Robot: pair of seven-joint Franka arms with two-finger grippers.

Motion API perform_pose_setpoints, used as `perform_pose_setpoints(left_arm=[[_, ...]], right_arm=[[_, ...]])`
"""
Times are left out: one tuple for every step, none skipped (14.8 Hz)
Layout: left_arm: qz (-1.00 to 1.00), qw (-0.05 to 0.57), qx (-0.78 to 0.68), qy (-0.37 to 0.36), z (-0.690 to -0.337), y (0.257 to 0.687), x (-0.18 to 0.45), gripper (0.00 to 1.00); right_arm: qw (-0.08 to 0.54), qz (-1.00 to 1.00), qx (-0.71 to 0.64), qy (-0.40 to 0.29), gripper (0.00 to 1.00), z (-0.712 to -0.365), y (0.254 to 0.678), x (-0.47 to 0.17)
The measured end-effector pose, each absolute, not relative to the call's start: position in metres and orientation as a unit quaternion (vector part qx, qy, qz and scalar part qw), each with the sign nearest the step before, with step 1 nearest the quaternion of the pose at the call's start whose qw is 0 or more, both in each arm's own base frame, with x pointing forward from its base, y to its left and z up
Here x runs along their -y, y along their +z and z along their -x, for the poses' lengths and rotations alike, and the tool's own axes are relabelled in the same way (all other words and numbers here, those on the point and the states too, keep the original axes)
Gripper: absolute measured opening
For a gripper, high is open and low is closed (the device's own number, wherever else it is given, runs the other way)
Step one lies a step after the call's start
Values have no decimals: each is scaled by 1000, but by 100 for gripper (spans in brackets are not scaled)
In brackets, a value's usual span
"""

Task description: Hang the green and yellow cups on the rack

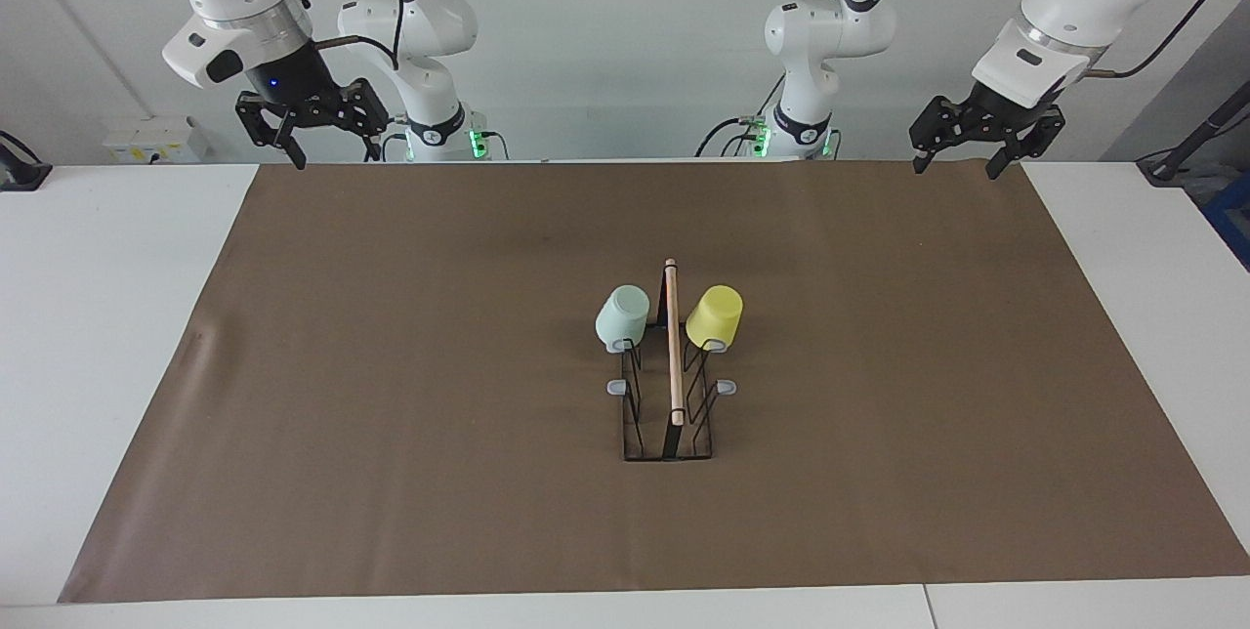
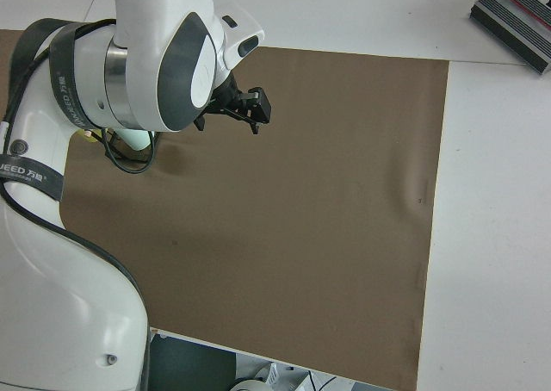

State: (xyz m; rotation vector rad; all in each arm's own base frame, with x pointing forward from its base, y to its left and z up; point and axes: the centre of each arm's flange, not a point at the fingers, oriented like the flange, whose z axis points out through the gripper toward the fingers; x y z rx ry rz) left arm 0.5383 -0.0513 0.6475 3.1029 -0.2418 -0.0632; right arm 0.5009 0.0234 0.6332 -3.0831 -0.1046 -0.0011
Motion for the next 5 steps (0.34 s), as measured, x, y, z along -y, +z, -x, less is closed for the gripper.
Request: perform_pose_setpoints(left_arm=[[-997,14,78,-11,-540,649,51,100],[-997,15,77,0,-544,650,52,100],[-997,15,77,11,-547,651,52,100],[-997,15,77,17,-549,651,52,100],[-997,15,77,19,-550,650,52,100]], right_arm=[[28,999,34,0,100,-501,633,-23],[28,999,34,0,100,-501,633,-23],[28,999,34,0,100,-501,633,-23],[28,999,34,0,100,-501,633,-23],[28,999,34,0,100,-501,633,-23]])
